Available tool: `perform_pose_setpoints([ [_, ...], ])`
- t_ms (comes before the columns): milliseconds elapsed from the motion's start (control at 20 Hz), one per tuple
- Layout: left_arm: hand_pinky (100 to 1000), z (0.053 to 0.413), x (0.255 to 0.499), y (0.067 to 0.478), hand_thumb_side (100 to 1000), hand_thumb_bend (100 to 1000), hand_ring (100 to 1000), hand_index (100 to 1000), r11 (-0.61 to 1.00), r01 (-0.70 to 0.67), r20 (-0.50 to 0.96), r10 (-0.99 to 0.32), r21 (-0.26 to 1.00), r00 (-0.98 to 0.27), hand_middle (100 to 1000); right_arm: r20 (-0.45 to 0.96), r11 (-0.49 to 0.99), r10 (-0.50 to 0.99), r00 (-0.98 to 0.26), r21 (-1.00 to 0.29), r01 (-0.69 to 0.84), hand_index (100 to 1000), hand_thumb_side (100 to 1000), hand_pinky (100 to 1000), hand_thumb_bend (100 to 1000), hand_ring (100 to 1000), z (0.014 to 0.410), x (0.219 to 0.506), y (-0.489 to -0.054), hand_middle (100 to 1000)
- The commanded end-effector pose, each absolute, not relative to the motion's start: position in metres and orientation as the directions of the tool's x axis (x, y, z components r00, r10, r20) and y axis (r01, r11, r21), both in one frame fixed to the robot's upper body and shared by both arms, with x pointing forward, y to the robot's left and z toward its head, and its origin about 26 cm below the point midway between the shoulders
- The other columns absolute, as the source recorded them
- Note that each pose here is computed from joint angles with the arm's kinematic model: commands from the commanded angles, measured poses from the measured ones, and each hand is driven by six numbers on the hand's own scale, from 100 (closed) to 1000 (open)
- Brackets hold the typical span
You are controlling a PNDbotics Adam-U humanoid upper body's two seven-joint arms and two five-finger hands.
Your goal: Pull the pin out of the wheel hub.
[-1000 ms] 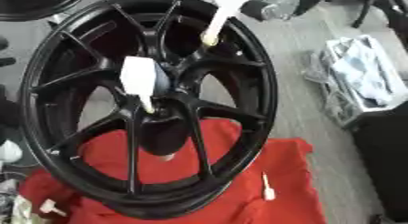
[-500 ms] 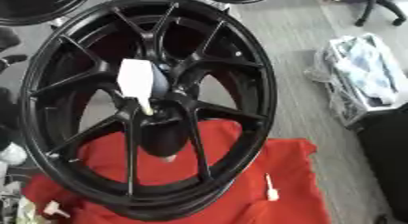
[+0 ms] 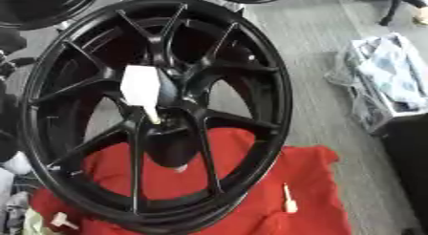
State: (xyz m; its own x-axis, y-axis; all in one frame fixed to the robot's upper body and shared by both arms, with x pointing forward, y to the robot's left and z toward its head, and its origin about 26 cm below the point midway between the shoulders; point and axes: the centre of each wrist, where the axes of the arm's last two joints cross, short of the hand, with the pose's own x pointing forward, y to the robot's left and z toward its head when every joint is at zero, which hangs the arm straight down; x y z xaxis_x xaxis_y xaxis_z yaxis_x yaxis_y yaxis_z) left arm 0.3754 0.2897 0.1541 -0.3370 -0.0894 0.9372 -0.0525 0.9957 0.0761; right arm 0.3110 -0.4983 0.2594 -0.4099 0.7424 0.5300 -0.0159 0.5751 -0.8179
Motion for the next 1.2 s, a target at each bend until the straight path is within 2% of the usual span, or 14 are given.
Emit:
perform_pose_setpoints([
  [50, 731, 0.17, 0.375, 0.295, 838, 145, 825, 691, 0.994, -0.062, 0.919, -0.108, 0.091, -0.38, 649, 0.466, 0.525, 0.771, -0.434, -0.851, 0.019, 973, 100, 981, 100, 843, 0.257, 0.299, -0.499, 756],
  [350, 731, 0.169, 0.375, 0.289, 836, 143, 826, 691, 0.995, -0.042, 0.92, -0.097, 0.088, -0.379, 649, 0.454, 0.503, 0.815, -0.36, -0.863, 0.051, 990, 100, 994, 100, 839, 0.211, 0.271, -0.505, 764],
  [550, 731, 0.169, 0.376, 0.287, 836, 144, 826, 691, 0.996, -0.032, 0.922, -0.094, 0.089, -0.377, 649, 0.486, 0.538, 0.81, -0.327, -0.839, 0.085, 978, 100, 984, 100, 819, 0.198, 0.26, -0.502, 746],
  [600, 731, 0.169, 0.376, 0.287, 836, 144, 826, 691, 0.996, -0.031, 0.922, -0.094, 0.089, -0.377, 648, 0.504, 0.557, 0.801, -0.323, -0.824, 0.098, 962, 196, 971, 100, 802, 0.197, 0.26, -0.501, 723],
  [650, 731, 0.169, 0.376, 0.286, 836, 144, 826, 691, 0.996, -0.031, 0.922, -0.094, 0.088, -0.377, 648, 0.523, 0.581, 0.789, -0.321, -0.806, 0.113, 939, 373, 960, 100, 789, 0.196, 0.26, -0.499, 695],
  [700, 730, 0.169, 0.376, 0.286, 836, 143, 826, 691, 0.996, -0.03, 0.922, -0.093, 0.088, -0.377, 648, 0.546, 0.607, 0.773, -0.322, -0.785, 0.125, 895, 450, 940, 100, 762, 0.195, 0.261, -0.496, 652],
  [800, 730, 0.169, 0.376, 0.286, 835, 143, 826, 691, 0.996, -0.028, 0.921, -0.091, 0.087, -0.378, 649, 0.592, 0.66, 0.735, -0.33, -0.736, 0.151, 870, 485, 926, 100, 737, 0.194, 0.264, -0.489, 623],
  [1050, 730, 0.169, 0.376, 0.285, 835, 143, 826, 691, 0.996, -0.026, 0.921, -0.09, 0.087, -0.379, 649, 0.665, 0.743, 0.662, -0.347, -0.642, 0.187, 870, 485, 926, 100, 737, 0.201, 0.266, -0.472, 623],
  [1100, 730, 0.168, 0.376, 0.283, 833, 142, 826, 690, 0.996, -0.019, 0.922, -0.084, 0.083, -0.379, 649, 0.673, 0.76, 0.641, -0.368, -0.622, 0.187, 848, 610, 921, 100, 689, 0.203, 0.268, -0.466, 586],
  [1200, 730, 0.169, 0.377, 0.278, 831, 141, 826, 690, 0.997, -0.003, 0.921, -0.071, 0.075, -0.383, 649, 0.69, 0.81, 0.573, -0.442, -0.559, 0.178, 841, 600, 915, 100, 669, 0.202, 0.278, -0.447, 574],
])
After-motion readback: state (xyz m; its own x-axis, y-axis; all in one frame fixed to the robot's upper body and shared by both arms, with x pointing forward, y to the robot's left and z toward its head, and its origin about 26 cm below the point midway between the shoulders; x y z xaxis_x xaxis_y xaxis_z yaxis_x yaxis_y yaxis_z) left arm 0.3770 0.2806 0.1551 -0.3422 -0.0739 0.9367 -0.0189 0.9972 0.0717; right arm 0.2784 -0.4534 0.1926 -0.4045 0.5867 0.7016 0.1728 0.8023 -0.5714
